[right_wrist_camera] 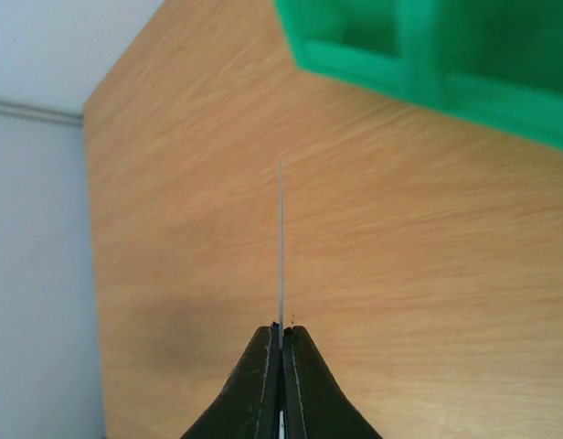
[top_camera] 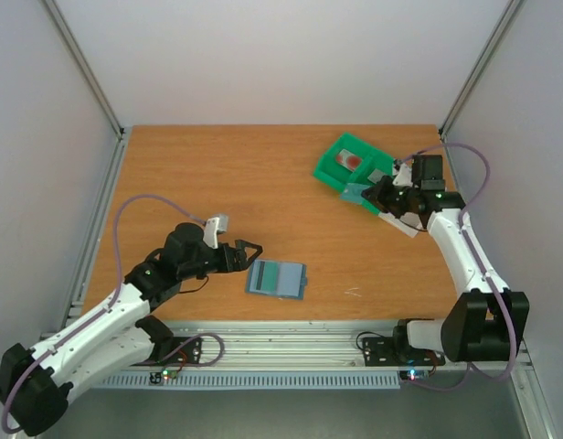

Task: Take the credit cards out of the card holder

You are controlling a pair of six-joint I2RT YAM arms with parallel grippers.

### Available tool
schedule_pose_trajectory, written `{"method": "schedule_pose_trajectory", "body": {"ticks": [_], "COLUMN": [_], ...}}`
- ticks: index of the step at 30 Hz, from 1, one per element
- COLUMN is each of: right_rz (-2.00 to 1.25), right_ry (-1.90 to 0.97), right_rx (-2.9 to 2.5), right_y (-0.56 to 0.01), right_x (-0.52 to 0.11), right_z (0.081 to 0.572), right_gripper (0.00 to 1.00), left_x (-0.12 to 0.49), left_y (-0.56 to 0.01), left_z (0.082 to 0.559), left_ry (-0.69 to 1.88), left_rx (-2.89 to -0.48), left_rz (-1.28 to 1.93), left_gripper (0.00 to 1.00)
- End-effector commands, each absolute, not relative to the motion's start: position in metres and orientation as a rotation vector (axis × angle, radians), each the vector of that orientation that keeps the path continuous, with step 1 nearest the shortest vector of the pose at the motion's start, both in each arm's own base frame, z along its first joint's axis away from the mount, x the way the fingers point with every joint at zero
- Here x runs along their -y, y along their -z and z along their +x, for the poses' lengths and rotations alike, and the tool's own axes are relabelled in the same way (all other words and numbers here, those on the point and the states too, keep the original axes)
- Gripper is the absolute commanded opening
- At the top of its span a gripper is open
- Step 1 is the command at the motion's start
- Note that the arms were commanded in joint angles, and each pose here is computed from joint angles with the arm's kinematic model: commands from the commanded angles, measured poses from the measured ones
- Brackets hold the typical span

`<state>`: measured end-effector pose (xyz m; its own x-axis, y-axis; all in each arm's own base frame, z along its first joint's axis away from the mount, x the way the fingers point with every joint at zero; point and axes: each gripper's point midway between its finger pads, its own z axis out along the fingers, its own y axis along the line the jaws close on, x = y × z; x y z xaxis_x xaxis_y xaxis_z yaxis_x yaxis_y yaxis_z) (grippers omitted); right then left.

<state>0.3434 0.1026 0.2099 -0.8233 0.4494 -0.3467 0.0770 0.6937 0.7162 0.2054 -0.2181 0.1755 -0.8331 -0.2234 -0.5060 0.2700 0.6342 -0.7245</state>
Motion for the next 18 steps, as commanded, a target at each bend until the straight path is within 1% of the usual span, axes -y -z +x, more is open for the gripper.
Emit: {"method": "schedule_pose_trajectory", "body": {"ticks": [1,10,18], "right_rz": [0.436,0.551,0.674], "right_ry": [-0.793,-0.645,-0.521], "right_rx": [-2.401,-2.356,-2.407], "right_y": [-0.206,-0.21,-0.188], "right_x": [-0.055,0.02,0.069], "right_z": [0.361,0.383,0.392], "right_gripper": [0.01,0.01,0.01], "left_x": [0.226,0.237,0.238], "left_y": [-0.19,-0.183,-0.179], "left_z": [0.208,0.208,0.209], "left_ry": [1.166,1.212,1.198], "left_rx": [-2.253,-2.294,-2.31], "left_rz": [0.116,0.138,0.156], "left_gripper": [0.99,0.99,0.99]}}
